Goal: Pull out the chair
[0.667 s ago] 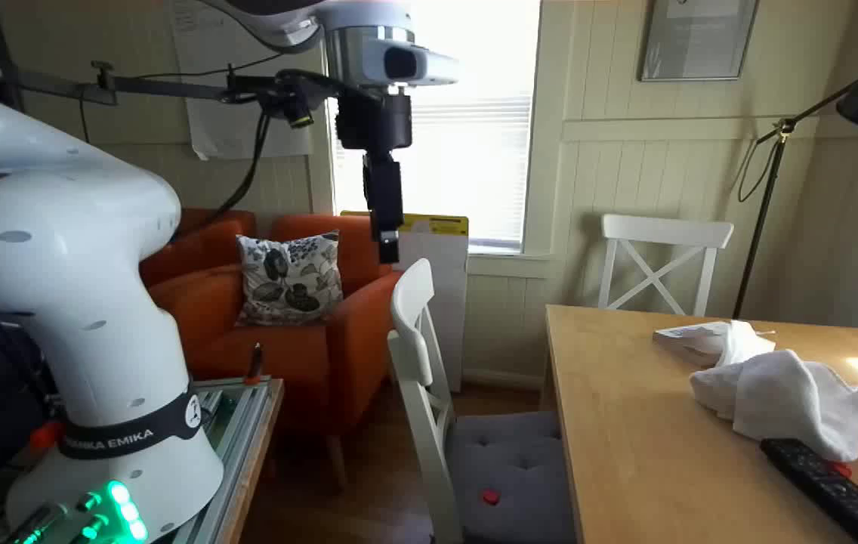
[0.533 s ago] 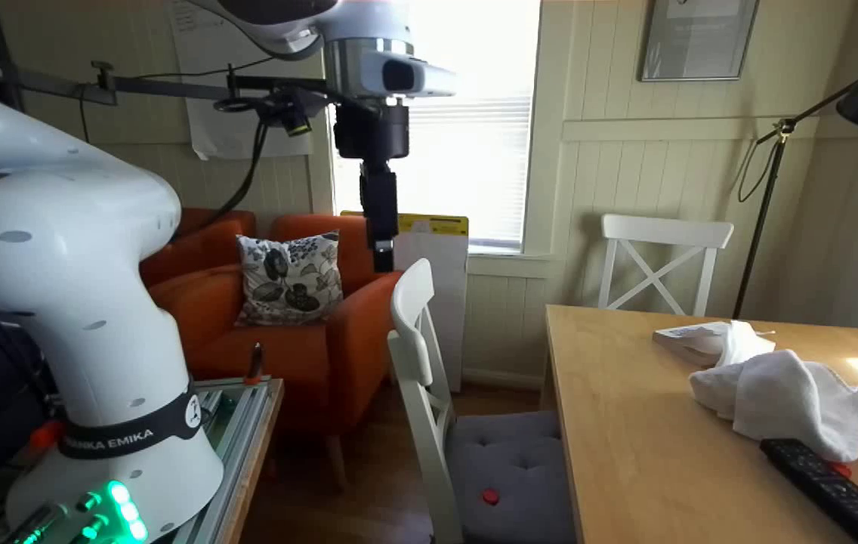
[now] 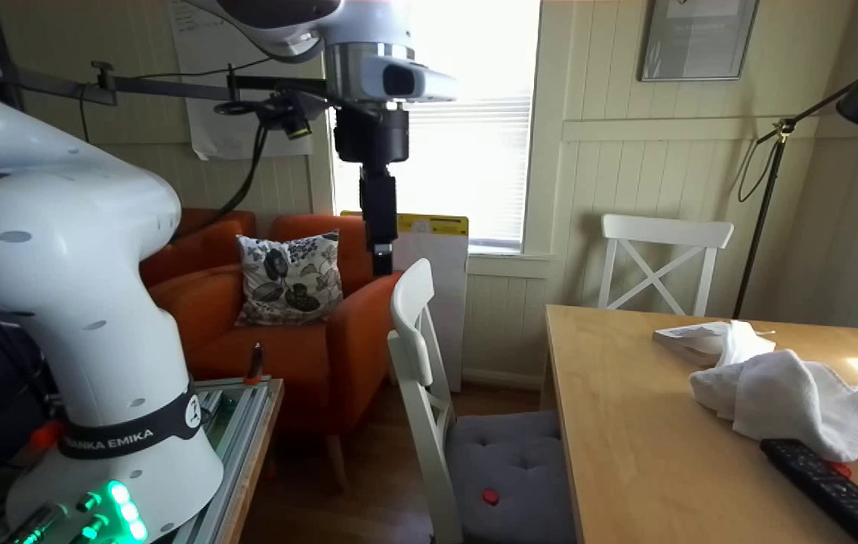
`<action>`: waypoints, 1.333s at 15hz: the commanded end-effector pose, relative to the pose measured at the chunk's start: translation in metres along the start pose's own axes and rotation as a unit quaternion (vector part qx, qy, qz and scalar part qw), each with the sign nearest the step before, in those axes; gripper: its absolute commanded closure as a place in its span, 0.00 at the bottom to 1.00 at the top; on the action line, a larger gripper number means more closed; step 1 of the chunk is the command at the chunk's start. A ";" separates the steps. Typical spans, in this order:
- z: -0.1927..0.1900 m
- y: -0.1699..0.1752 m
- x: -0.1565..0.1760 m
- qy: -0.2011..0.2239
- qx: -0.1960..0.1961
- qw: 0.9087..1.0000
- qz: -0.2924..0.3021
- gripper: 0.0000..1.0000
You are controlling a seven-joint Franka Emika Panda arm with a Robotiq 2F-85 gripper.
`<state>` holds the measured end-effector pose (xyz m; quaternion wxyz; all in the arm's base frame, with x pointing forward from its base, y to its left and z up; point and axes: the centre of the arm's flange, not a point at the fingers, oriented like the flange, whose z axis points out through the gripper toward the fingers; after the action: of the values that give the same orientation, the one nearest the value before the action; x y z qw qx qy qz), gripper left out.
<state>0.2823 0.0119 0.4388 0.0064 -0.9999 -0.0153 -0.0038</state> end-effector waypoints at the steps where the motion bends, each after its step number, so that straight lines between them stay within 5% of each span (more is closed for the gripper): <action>1: 0.000 0.000 0.000 0.000 0.000 1.000 0.000 0.00; 8: 0.037 -0.026 0.013 -0.008 0.054 0.989 0.137 0.00; 12: 0.071 -0.005 0.030 -0.025 0.075 0.969 0.235 0.00; 17: 0.124 0.026 0.032 -0.107 0.105 0.937 0.315 0.00; 18: 0.082 0.019 0.043 -0.088 0.077 0.953 0.280 0.00; 20: 0.099 0.028 0.046 -0.108 0.086 0.944 0.299 0.00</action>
<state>0.3302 -0.0130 0.3400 0.0917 -0.9486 0.2833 0.1075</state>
